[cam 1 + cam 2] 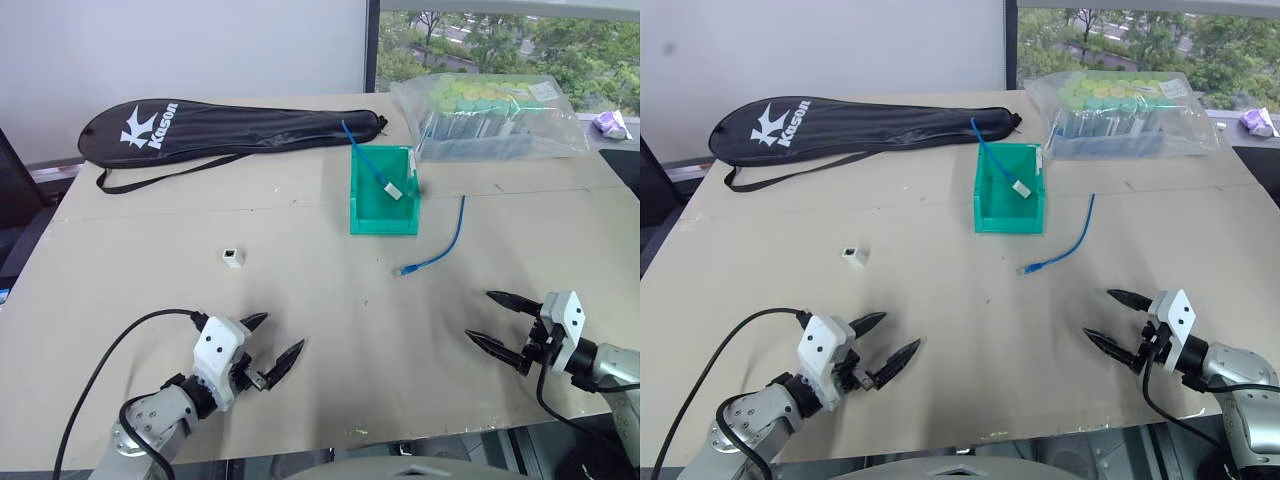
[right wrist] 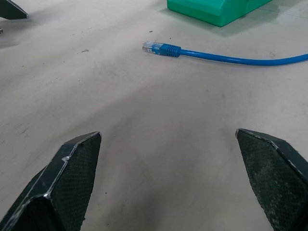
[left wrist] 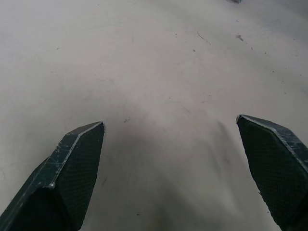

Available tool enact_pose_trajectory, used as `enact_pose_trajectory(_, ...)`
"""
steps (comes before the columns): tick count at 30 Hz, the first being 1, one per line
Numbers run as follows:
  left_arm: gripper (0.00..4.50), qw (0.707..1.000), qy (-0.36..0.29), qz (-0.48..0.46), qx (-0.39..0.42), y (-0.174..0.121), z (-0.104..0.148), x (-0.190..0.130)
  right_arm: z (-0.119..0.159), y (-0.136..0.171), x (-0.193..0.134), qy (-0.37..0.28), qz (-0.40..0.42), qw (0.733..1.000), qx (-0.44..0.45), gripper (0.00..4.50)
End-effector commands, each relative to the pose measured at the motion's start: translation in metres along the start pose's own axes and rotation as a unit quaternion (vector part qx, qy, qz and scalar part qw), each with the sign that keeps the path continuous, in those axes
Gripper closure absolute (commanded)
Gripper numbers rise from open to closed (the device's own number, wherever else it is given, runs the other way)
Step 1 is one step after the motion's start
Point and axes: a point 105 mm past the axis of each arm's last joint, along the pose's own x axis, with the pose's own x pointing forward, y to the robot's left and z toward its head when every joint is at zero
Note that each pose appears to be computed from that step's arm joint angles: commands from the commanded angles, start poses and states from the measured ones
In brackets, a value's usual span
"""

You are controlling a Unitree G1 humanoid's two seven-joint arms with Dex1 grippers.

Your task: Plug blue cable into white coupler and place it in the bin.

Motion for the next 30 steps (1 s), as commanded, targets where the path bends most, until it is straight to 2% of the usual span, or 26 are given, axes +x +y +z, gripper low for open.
enact_pose_trajectory(1, 0.00, 0.999, -0.022, -0.017, 0.016, -0.003, 0.012, -0.002, 0.007, -0.002, -0.003, -0.012, 0.001, 1.000, -0.022, 0.09)
enact_pose_trajectory(16, 0.00, 0.999, -0.027, -0.030, 0.013, -0.005, 0.011, -0.004, 0.003, 0.000, 0.002, -0.017, -0.001, 1.000, -0.024, 0.09)
enact_pose_trajectory(21, 0.00, 0.999, -0.025, -0.037, 0.028, -0.002, 0.012, -0.005, 0.002, 0.001, 0.004, -0.005, 0.019, 0.999, -0.050, 0.09)
enact_pose_trajectory(25, 0.00, 0.995, -0.034, -0.067, 0.063, 0.005, 0.029, -0.006, 0.018, -0.007, 0.021, -0.013, 0.047, 0.996, -0.077, 0.09)
enact_pose_trajectory(30, 0.00, 0.982, -0.016, -0.148, 0.116, 0.011, 0.048, -0.009, 0.039, -0.030, 0.066, 0.018, 0.075, 0.992, -0.104, 0.09)
